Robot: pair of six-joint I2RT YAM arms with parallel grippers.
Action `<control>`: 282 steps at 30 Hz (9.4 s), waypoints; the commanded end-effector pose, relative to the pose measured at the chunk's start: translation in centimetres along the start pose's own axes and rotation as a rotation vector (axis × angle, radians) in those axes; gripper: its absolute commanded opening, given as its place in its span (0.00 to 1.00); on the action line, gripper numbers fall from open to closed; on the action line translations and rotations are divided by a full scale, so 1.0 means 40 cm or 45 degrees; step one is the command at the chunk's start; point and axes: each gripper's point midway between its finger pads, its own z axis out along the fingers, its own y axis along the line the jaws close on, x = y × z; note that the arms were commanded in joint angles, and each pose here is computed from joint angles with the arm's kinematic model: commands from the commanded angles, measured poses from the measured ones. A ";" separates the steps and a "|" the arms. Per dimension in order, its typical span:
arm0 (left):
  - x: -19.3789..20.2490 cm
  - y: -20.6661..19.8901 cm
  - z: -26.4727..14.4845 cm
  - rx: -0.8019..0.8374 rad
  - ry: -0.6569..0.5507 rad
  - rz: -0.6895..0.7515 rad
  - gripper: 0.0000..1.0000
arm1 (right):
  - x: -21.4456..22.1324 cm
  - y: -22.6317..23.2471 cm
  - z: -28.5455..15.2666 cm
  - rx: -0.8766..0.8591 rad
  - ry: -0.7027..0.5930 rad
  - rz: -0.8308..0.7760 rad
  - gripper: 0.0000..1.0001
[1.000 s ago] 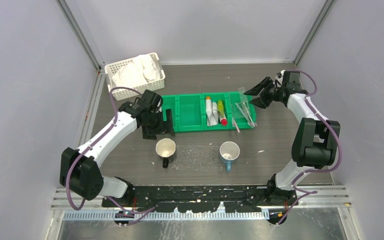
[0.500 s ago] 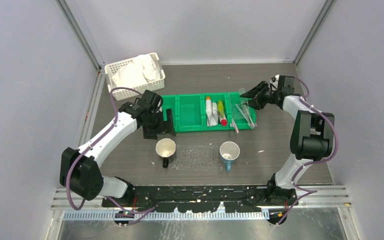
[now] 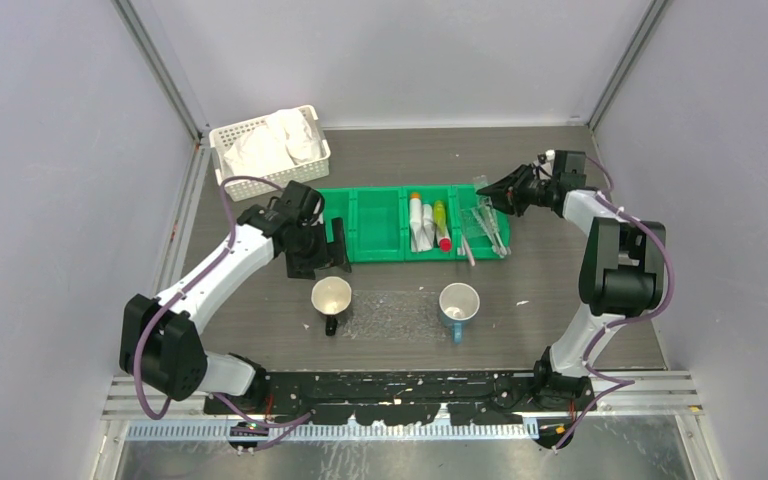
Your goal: Prepare toiletry sets of a toothbrush and toothpaste on the tray
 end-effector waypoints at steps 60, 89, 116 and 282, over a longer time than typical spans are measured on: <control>-0.018 -0.009 -0.200 0.065 -0.187 0.049 1.00 | 0.950 0.021 -0.001 0.136 0.642 -2.172 0.15; -0.017 -0.017 -0.193 0.102 -0.185 0.058 1.00 | 0.874 0.006 -0.018 0.280 0.499 -2.138 0.77; -0.009 0.021 -0.185 0.035 -0.234 0.023 0.88 | 0.764 0.141 0.143 0.539 0.303 -1.800 0.34; 0.153 -0.009 0.019 -0.232 0.048 0.048 0.21 | 0.566 -0.146 -0.194 0.917 -0.155 -1.147 0.07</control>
